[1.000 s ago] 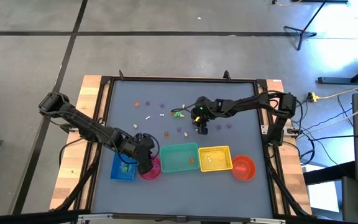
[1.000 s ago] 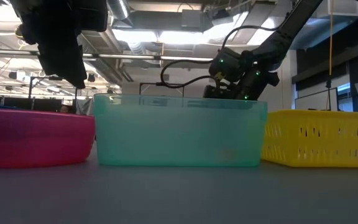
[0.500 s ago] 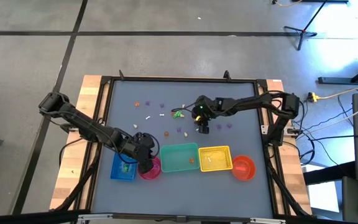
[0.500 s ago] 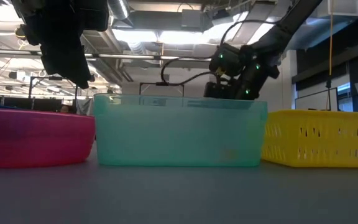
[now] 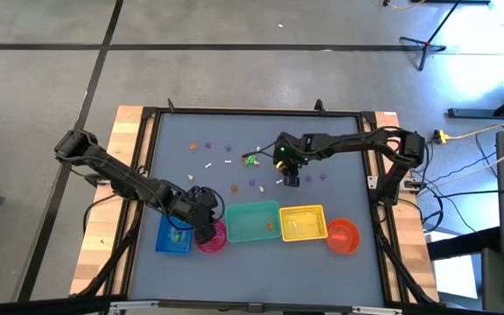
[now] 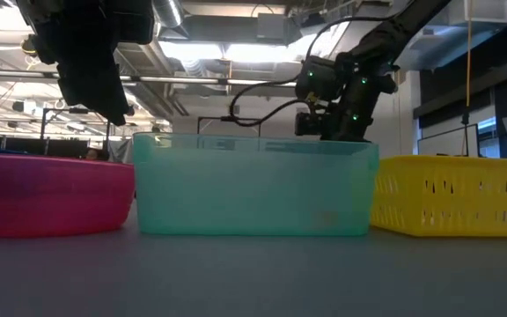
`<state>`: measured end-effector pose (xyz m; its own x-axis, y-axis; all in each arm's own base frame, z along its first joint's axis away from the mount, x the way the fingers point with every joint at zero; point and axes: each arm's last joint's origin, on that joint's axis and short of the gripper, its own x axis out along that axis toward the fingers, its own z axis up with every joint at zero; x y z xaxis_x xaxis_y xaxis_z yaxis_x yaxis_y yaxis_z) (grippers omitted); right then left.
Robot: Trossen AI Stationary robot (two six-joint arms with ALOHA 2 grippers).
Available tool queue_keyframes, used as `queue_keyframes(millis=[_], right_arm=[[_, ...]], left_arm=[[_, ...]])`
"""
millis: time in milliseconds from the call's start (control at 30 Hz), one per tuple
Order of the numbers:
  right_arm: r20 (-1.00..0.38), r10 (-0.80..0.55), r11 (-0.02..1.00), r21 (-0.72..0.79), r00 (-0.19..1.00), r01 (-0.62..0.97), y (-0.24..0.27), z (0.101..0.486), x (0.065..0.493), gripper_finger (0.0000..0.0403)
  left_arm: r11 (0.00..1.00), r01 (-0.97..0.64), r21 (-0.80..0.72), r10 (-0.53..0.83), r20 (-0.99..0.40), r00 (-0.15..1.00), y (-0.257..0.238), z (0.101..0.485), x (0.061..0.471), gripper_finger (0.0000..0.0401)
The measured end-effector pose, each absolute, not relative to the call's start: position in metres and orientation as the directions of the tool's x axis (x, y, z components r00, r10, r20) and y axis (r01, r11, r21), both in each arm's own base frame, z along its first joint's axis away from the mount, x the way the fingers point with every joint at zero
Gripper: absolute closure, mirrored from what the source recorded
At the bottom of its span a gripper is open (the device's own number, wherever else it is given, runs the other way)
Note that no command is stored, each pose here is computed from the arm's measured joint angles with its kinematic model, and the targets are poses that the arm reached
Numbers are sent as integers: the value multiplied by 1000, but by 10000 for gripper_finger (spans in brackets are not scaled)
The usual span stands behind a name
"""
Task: Sort Halloween decoration
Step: Put the orange pumpkin toy into the green bin
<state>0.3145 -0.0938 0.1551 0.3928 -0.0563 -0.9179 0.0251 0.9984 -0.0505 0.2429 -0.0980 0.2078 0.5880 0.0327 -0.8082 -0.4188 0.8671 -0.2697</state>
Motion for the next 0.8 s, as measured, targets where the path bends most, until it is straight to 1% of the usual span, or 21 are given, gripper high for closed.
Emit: queue_keyframes(millis=[167, 400, 800], right_arm=[[-925, -55, 998, -49, 377, 26, -93, 155, 313, 256], [-920, -18, 1000, -14, 390, 12, -92, 155, 314, 255], [-920, -26, 999, -11, 391, 40, -93, 155, 314, 255]], left_arm=[[867, -419, -270, 33, -808, 588, -98, 208, 243, 274], [867, -419, -269, 33, -808, 588, -98, 208, 243, 274], [867, -418, -269, 33, -808, 588, -98, 208, 243, 274]])
